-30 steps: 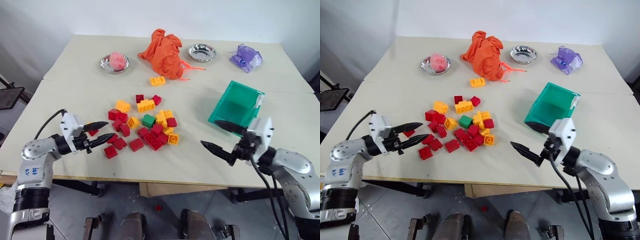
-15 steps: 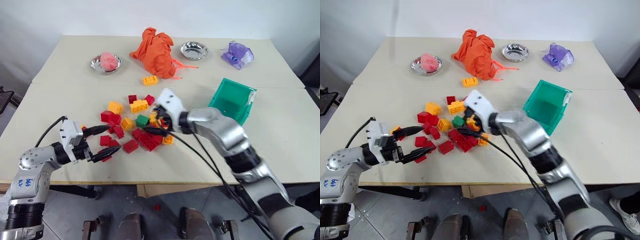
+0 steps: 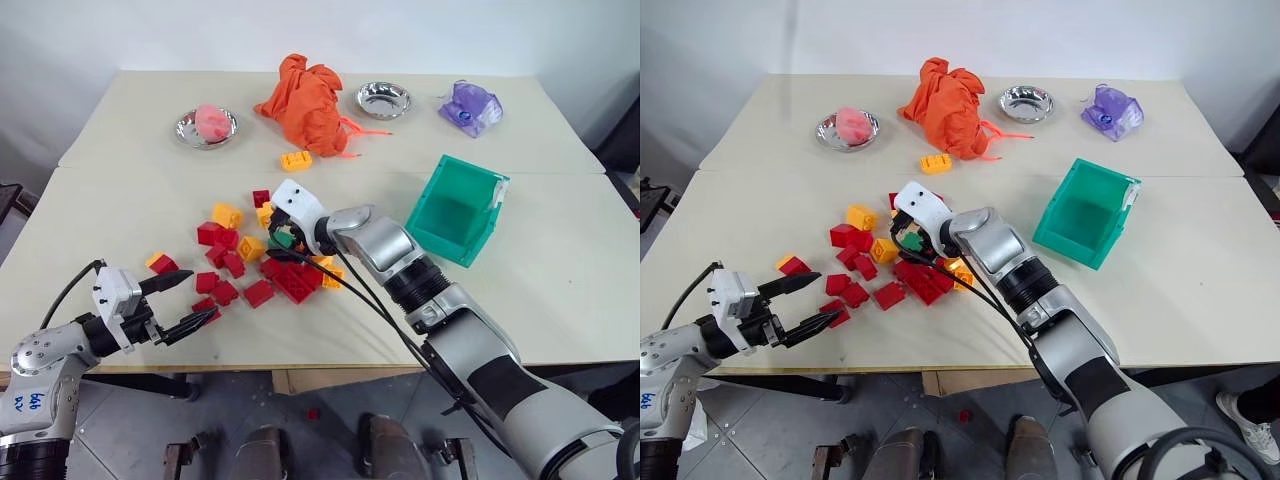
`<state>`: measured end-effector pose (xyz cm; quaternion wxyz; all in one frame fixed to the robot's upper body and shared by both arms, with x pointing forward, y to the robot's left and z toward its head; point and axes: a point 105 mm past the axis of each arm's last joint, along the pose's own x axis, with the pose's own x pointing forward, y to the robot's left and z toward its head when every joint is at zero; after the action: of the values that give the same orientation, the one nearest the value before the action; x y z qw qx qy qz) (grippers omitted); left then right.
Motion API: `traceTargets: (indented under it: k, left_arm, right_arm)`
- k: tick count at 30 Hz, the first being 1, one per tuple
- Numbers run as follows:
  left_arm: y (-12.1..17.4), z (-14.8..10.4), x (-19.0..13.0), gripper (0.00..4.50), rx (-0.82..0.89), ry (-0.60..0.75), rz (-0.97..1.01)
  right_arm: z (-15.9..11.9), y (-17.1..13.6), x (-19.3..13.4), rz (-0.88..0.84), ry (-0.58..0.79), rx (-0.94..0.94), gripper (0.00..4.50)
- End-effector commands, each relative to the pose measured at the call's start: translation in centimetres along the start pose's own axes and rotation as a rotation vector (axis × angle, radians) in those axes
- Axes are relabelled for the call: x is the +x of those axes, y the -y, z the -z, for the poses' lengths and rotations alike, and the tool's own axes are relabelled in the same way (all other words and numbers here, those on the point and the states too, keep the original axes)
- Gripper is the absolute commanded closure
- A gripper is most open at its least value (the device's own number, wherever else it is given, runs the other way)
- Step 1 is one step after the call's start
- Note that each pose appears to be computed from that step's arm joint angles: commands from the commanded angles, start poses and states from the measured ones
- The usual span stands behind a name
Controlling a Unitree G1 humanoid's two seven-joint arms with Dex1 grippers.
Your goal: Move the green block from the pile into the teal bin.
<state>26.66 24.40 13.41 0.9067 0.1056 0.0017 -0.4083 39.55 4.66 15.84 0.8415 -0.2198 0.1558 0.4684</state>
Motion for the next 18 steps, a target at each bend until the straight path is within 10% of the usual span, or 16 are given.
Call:
traceTargets:
  k: [1,5,13,18]
  left_arm:
    - [0.0,-1.5,-0.2,0.00,0.055,0.038,-0.001]
    - [0.1,-1.9,0.3,0.00,0.062,0.049,0.017]
    - [2.1,-4.4,3.7,0.00,0.092,0.153,0.135]
    - [3.7,-5.4,6.8,0.00,0.082,0.217,0.214]
  right_arm:
    - [-1.3,-0.3,0.0,-0.023,0.042,-0.020,1.63]
    - [-2.0,-0.5,-0.3,-0.044,0.090,-0.040,3.01]
    - [-5.1,3.3,-9.2,0.048,0.518,-0.033,3.02]
    - [-0.9,8.7,-18.9,0.410,0.628,-0.002,3.02]
